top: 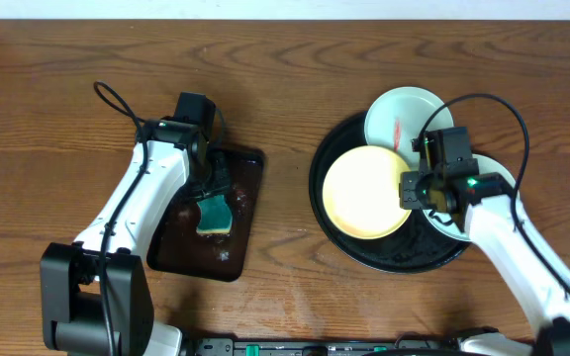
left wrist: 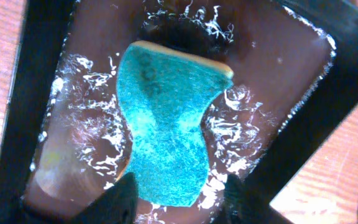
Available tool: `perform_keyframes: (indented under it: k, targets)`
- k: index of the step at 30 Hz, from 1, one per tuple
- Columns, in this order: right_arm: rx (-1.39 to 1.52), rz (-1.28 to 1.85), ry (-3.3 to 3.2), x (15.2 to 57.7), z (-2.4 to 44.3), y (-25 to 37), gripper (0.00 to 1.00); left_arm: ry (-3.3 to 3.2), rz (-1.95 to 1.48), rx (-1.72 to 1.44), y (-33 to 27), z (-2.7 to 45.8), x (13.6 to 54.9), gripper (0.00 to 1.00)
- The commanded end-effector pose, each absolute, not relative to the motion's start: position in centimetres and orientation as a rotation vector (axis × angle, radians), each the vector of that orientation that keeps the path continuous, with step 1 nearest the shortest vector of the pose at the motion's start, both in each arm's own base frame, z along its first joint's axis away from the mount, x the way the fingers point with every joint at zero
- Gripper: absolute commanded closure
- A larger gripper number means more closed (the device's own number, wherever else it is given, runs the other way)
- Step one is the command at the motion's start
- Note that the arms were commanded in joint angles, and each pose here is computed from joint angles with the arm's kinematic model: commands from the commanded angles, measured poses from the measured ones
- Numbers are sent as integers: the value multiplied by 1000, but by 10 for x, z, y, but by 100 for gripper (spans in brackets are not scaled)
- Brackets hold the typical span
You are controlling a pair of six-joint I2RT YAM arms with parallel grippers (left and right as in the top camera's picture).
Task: Clean dirty plates on tray and stack at the side
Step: 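Return the sponge with the left gripper to the black tray, then tilt the yellow plate up with the right gripper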
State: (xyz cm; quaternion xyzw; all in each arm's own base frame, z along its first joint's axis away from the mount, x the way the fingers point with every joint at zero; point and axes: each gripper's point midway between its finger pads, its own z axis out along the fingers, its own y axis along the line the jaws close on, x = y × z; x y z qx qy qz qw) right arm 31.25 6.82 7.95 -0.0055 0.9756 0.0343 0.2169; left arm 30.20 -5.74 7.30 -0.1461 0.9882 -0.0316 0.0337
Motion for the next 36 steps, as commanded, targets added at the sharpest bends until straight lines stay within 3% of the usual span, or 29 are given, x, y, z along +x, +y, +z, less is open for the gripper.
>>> perform_keyframes:
  k: [1,8,20,25,26,27,36]
  targets:
    - [3,-129,2552,324,116,55,99,3035,-117,-430,-59,77,303,43]
    - [-36,-352,2380,324,153,52,99,3038,-206,-414,-69,82,301,41]
    - [-260,-761,2071,307,205,80,99,2832,-284,-298,-70,146,301,40]
    - [-354,-809,1995,298,216,99,99,2762,-305,-285,-69,167,298,33]
    - [-362,-808,1985,296,218,102,99,2758,-306,-284,-69,168,298,30]
    - [-371,-805,1976,295,219,106,99,2756,-306,-284,-69,168,298,20]
    - [-489,-916,1846,283,241,123,99,2759,-306,-285,-69,168,298,18]
